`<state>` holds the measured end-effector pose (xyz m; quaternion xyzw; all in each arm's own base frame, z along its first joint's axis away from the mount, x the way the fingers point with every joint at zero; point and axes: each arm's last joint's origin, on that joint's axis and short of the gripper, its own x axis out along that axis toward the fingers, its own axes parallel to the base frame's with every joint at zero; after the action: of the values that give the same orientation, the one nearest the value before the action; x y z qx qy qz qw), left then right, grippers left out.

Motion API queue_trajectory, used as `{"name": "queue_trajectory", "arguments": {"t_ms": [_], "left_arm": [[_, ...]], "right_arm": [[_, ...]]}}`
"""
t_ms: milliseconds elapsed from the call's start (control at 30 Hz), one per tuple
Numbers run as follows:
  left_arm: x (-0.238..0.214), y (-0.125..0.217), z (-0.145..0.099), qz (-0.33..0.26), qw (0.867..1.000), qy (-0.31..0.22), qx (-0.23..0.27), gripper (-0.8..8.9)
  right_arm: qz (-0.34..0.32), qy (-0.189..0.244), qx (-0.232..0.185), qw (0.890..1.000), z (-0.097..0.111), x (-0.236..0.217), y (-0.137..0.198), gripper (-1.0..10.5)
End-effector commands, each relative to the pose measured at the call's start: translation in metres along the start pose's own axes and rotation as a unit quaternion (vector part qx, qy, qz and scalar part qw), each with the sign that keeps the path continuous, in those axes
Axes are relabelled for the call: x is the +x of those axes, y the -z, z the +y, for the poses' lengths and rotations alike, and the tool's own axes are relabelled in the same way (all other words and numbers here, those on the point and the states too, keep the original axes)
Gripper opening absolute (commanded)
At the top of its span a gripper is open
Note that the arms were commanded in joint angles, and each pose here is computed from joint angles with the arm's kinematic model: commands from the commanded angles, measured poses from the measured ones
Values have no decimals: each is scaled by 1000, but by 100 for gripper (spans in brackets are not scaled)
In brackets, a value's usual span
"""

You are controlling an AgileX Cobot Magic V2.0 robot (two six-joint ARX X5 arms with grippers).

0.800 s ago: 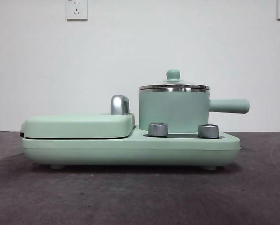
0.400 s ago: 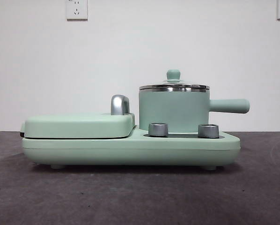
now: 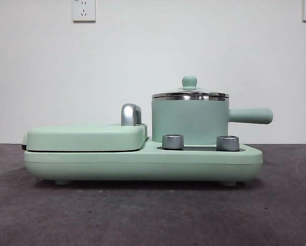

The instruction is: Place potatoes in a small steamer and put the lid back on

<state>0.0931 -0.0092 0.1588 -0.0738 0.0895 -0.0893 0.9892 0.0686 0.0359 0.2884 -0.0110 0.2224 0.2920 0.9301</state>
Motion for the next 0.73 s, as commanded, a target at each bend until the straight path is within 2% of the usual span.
{"name": "queue_trajectory", "arguments": {"t_ms": [33, 100, 200, 333, 433, 600, 733], "left_arm": [[1, 3, 0, 5, 1000, 2, -3, 6], [1, 3, 0, 5, 1000, 2, -3, 6], [1, 3, 0, 5, 1000, 2, -3, 6], [1, 3, 0, 5, 1000, 2, -3, 6], [1, 3, 0, 5, 1000, 2, -3, 6], [1, 3, 0, 5, 1000, 2, -3, 6], [1, 3, 0, 5, 1000, 2, -3, 6]], "right_arm": [[-11, 5, -18, 1000, 0, -2, -2, 71], [-20, 22, -34, 999, -2, -4, 1, 71], [-73, 85, -36, 993, -14, 8, 20, 71], [-143, 156, -26, 977, -38, 44, 69, 71], [-179, 188, -15, 966, -51, 60, 101, 71], [-166, 215, -1, 962, -54, 60, 113, 71], [-170, 202, 19, 964, -54, 60, 113, 71]]}}
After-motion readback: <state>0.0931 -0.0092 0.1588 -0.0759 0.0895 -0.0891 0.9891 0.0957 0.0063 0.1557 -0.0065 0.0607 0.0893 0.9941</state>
